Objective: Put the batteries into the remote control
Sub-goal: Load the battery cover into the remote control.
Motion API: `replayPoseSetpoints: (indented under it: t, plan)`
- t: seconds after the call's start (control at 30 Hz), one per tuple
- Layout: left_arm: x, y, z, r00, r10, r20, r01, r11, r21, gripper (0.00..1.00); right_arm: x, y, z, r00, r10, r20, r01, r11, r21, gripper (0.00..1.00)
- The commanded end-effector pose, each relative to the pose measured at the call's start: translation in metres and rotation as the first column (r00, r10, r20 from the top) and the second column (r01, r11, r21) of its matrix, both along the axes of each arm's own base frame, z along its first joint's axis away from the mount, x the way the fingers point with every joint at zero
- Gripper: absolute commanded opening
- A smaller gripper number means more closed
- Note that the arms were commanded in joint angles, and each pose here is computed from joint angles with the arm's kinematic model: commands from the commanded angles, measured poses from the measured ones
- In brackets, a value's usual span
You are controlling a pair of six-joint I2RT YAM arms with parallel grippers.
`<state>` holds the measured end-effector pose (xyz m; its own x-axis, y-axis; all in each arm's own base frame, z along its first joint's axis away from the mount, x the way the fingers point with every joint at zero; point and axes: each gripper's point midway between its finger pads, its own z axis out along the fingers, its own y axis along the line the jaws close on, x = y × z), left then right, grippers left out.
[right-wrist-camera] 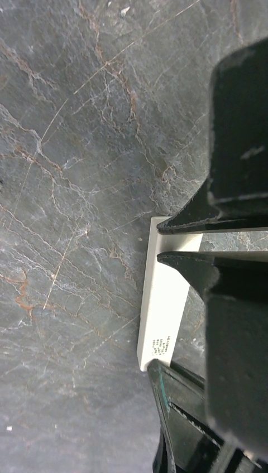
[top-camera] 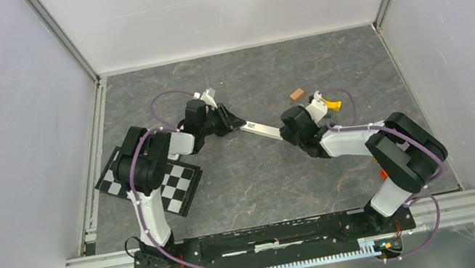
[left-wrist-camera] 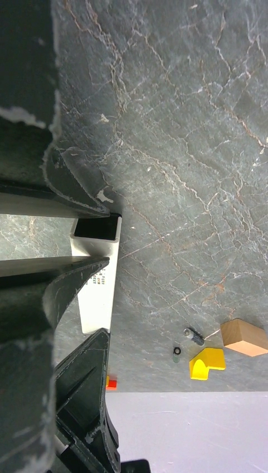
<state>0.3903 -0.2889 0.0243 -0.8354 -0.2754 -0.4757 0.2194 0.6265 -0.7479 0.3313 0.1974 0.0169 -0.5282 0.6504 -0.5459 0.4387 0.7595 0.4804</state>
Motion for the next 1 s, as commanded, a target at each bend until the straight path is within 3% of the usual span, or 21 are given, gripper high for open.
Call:
replayPoseSetpoints:
  t: [0.0, 0.27, 0.5, 0.6, 0.7, 0.97]
  plan:
    - [-0.132, -0.002, -0.087, 0.870, -0.153, -0.469, 0.222, 0.970, 0.095, 0.05, -0.140, -0.002, -0.104, 0.830, 0.286, -0.479, -0.253, 0.958, 0.134, 0.05]
    - [-0.130, 0.002, -0.089, 0.871, -0.135, -0.473, 0.210, 0.972, 0.109, 0.10, -0.142, -0.015, -0.101, 0.834, 0.323, -0.448, -0.302, 0.946, 0.119, 0.05]
    - [-0.128, 0.006, -0.089, 0.875, -0.121, -0.468, 0.205, 0.970, 0.132, 0.10, -0.121, -0.035, -0.088, 0.864, 0.303, -0.403, -0.331, 0.944, -0.002, 0.15]
    - [-0.127, 0.007, -0.089, 0.878, -0.116, -0.465, 0.203, 0.969, 0.140, 0.10, -0.110, -0.035, -0.077, 0.874, 0.322, -0.364, -0.355, 0.935, -0.023, 0.23]
    - [-0.126, 0.008, -0.088, 0.879, -0.116, -0.462, 0.202, 0.969, 0.141, 0.11, -0.103, -0.030, -0.065, 0.881, 0.347, -0.322, -0.372, 0.928, -0.017, 0.38]
    - [-0.127, 0.008, -0.087, 0.881, -0.113, -0.460, 0.200, 0.969, 0.143, 0.12, -0.087, -0.033, -0.048, 0.905, 0.339, -0.258, -0.355, 0.935, -0.017, 0.35]
